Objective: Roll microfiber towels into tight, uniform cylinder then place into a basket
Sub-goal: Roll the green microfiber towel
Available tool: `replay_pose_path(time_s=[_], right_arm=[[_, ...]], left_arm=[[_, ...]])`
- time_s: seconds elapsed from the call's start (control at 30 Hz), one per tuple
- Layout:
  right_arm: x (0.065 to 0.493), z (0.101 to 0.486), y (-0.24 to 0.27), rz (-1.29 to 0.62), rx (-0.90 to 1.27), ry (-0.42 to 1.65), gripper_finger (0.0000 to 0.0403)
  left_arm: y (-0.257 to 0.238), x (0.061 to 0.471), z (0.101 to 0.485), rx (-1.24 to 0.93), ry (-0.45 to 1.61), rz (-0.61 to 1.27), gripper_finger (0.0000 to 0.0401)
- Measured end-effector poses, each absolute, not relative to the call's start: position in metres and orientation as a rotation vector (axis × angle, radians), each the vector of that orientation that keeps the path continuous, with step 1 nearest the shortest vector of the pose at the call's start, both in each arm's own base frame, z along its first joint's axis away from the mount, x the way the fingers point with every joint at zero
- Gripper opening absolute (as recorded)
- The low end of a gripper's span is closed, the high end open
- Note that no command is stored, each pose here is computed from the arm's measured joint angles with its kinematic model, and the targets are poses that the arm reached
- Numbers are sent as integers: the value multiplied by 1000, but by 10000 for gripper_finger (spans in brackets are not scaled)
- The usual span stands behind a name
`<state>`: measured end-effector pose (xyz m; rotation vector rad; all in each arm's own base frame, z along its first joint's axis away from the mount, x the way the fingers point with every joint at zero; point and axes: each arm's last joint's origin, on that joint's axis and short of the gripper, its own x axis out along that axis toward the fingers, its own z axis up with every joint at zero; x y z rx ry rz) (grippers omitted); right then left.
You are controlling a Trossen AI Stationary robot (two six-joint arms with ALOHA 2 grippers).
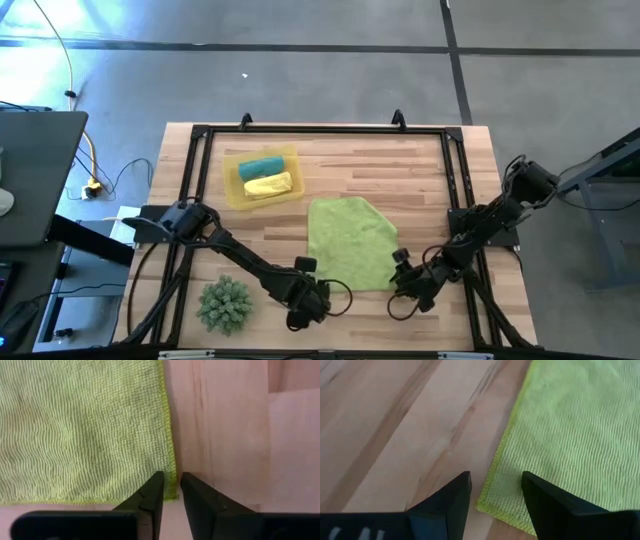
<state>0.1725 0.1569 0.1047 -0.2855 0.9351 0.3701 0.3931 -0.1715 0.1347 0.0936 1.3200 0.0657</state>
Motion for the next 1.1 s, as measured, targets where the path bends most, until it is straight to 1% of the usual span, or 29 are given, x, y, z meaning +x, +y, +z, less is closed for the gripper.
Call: replay_pose_path(time_s=[0.1,0.2,0.47,0.67,0.77,0.9,0.97,1.1], right_arm=[[171,104,156,326,-225,969,151],[171,103,155,276,-165,986,116],[171,103,153,214,-97,984,10],[173,121,156,241,-87,983,4],[177,145,160,262,-109,945,2],[177,171,152,183,-215,967,1],[181,190,149,140,-262,938,1],[183,216,132,2,-425,964,1]], left_arm=[[-172,393,133,48,1317,105,37],[-172,394,133,-5,1310,143,10],[-174,397,138,-98,1274,199,1],[-178,405,156,-117,1251,195,1],[-178,408,173,-97,1252,195,0],[-174,409,200,-35,1256,262,0],[-170,409,217,12,1255,315,0],[-155,405,249,128,1245,449,0]])
